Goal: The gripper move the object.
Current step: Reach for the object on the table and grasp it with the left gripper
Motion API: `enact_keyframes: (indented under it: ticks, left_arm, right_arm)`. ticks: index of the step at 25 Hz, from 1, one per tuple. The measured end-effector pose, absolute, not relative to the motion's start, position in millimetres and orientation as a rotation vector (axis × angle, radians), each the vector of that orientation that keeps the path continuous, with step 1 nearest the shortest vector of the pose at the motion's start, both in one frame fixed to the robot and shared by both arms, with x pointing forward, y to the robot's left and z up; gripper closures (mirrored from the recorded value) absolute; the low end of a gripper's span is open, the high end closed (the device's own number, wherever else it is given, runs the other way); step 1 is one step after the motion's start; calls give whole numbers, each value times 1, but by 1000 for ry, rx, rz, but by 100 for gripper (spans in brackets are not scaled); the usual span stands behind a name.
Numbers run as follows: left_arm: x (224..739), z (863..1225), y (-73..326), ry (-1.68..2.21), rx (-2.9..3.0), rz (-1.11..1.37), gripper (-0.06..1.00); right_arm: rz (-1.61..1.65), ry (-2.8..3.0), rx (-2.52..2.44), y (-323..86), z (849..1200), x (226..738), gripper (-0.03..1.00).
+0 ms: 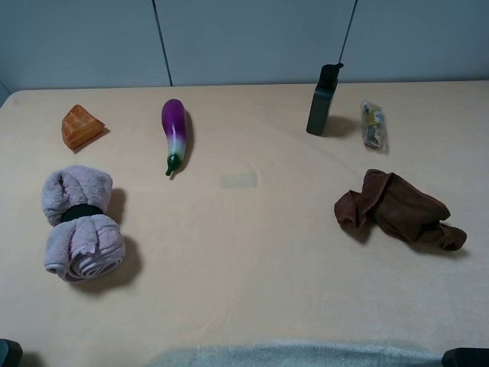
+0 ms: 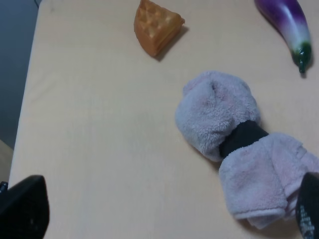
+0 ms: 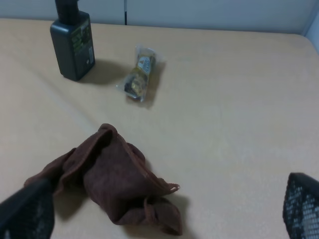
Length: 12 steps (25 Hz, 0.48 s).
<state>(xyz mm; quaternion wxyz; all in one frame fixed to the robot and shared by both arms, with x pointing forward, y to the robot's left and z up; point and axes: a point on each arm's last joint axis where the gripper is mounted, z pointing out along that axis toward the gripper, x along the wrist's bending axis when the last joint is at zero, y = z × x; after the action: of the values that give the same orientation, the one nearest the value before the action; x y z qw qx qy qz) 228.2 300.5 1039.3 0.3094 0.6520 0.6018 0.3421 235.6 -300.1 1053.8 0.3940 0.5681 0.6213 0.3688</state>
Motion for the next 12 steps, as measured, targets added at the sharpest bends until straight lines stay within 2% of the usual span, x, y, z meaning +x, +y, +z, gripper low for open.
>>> enact_keyframes:
  ticks: [12]
  left_arm:
    - [228, 1039, 300, 1590, 1723, 904, -5]
  right_arm:
    - [935, 1576, 1441, -300, 1054, 236, 28]
